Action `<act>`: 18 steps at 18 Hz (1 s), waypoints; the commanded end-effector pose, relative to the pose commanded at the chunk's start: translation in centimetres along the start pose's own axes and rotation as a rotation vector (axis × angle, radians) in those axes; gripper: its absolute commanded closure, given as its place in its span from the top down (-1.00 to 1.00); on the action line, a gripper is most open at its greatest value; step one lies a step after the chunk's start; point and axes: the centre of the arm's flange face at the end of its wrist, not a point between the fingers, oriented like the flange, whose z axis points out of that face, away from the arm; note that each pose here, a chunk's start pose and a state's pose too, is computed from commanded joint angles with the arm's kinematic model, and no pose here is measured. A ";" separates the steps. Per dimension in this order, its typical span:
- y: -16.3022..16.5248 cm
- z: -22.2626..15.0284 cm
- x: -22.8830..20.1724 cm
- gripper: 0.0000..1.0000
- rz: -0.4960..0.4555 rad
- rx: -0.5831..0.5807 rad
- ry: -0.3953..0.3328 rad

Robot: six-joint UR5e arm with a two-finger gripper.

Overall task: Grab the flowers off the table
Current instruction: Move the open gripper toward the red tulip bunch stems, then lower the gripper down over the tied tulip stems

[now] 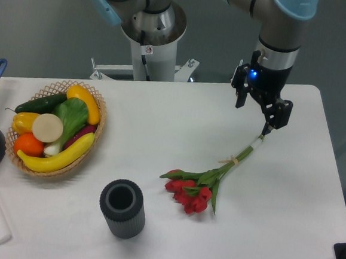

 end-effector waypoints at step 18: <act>-2.8 5.8 1.9 1.00 -0.275 0.120 0.000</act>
